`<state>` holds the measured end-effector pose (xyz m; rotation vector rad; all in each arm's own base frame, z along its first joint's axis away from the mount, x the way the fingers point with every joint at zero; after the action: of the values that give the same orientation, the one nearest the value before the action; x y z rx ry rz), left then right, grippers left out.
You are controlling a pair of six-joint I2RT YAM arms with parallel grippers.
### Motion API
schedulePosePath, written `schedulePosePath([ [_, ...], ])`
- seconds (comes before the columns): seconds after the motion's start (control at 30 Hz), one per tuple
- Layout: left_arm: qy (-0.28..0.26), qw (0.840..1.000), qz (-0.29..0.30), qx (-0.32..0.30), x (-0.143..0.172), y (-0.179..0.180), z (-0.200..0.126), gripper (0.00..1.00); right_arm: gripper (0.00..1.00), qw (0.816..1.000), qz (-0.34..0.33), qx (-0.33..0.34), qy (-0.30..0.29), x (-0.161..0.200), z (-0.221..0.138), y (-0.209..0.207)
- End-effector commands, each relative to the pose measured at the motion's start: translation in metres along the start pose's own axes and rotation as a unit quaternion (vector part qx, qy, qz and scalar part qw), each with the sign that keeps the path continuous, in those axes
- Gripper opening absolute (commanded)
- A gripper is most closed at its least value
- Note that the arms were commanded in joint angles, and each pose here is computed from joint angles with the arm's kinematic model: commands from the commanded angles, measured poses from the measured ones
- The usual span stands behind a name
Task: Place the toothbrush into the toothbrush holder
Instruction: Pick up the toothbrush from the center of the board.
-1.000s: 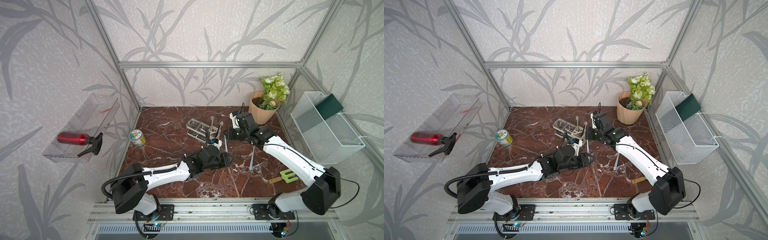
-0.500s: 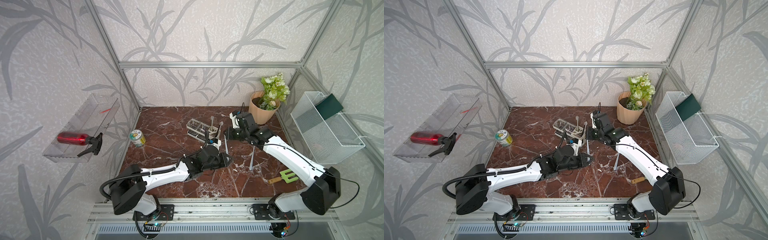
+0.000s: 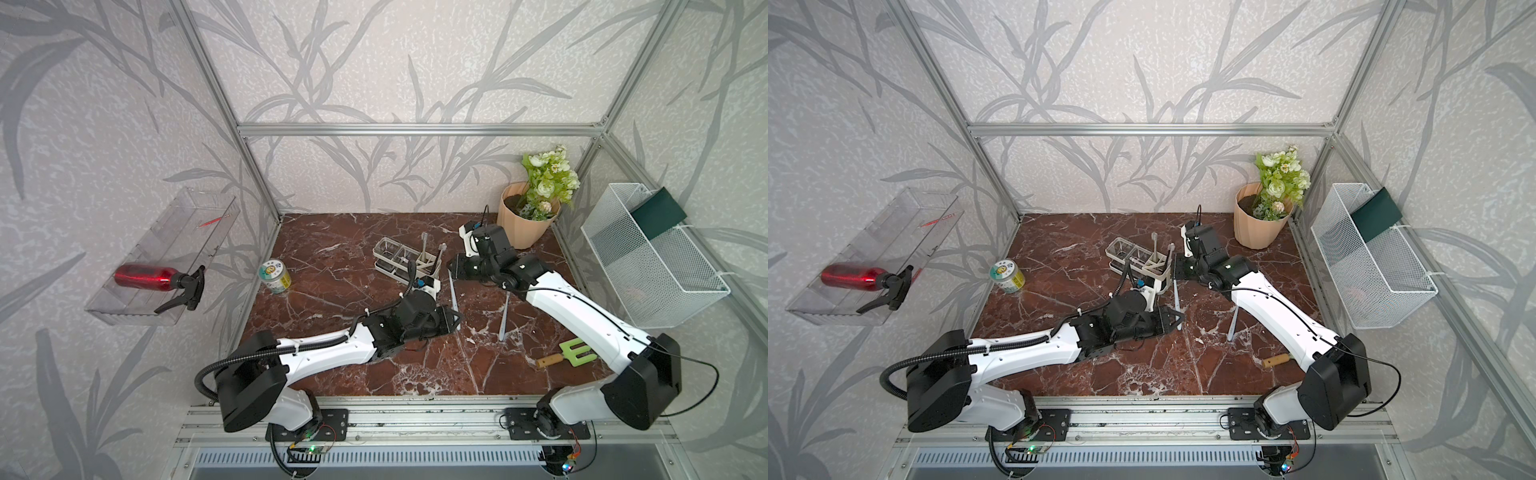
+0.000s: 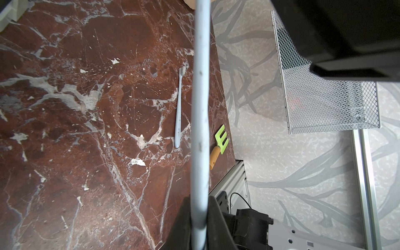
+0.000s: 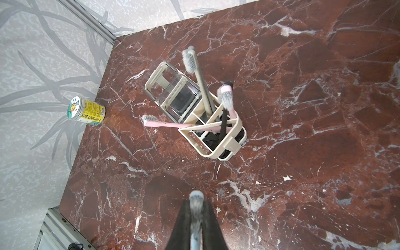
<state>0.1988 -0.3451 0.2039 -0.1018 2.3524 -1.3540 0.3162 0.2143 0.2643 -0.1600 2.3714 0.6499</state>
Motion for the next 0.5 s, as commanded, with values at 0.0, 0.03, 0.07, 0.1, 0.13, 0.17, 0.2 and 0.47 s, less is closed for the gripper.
schedulePosePath([
  [0.0, -0.006, 1.0, 0.001, -0.001, 0.0, 0.0, -0.002, 0.12, 0.0, 1.0, -0.001, -0.008, -0.018, -0.009, -0.008, 0.006],
  [0.03, -0.005, 1.0, 0.001, -0.003, 0.0, 0.001, -0.002, 0.11, 0.0, 1.0, -0.001, -0.008, -0.019, -0.009, -0.008, 0.007],
  [0.07, -0.006, 1.0, 0.001, -0.001, -0.001, 0.0, -0.002, 0.1, 0.0, 1.0, -0.001, -0.008, -0.019, -0.009, -0.008, 0.007],
  [0.1, -0.006, 1.0, 0.001, -0.003, 0.0, 0.001, -0.001, 0.09, 0.0, 1.0, -0.001, -0.009, -0.018, -0.009, -0.008, 0.007],
  [0.13, -0.005, 1.0, 0.002, -0.003, 0.0, 0.001, -0.001, 0.07, 0.0, 1.0, -0.001, -0.009, -0.019, -0.009, -0.008, 0.007],
  [0.17, -0.005, 1.0, 0.003, -0.004, 0.0, 0.001, -0.001, 0.06, 0.0, 1.0, 0.0, -0.008, -0.018, -0.008, -0.008, 0.006],
  [0.2, -0.005, 1.0, 0.003, -0.004, 0.0, 0.0, -0.001, 0.05, 0.0, 1.0, -0.001, -0.009, -0.019, -0.008, -0.008, 0.007],
  [0.47, 0.007, 0.999, 0.024, -0.039, 0.005, 0.014, -0.007, 0.0, 0.16, 1.0, -0.009, -0.004, -0.026, -0.009, -0.021, 0.006],
])
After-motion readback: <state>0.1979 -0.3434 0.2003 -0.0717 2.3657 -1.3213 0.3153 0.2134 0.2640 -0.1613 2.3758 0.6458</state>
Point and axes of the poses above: each gripper's point midway between its finger pads, its own z axis out along the fingers, its own y axis along the line the jaws close on, x = y × z, the point moved 5 cm from there along -z, back along the fingers, and after that the axes turned 3 degrees about -z, right-handed, at the moved point
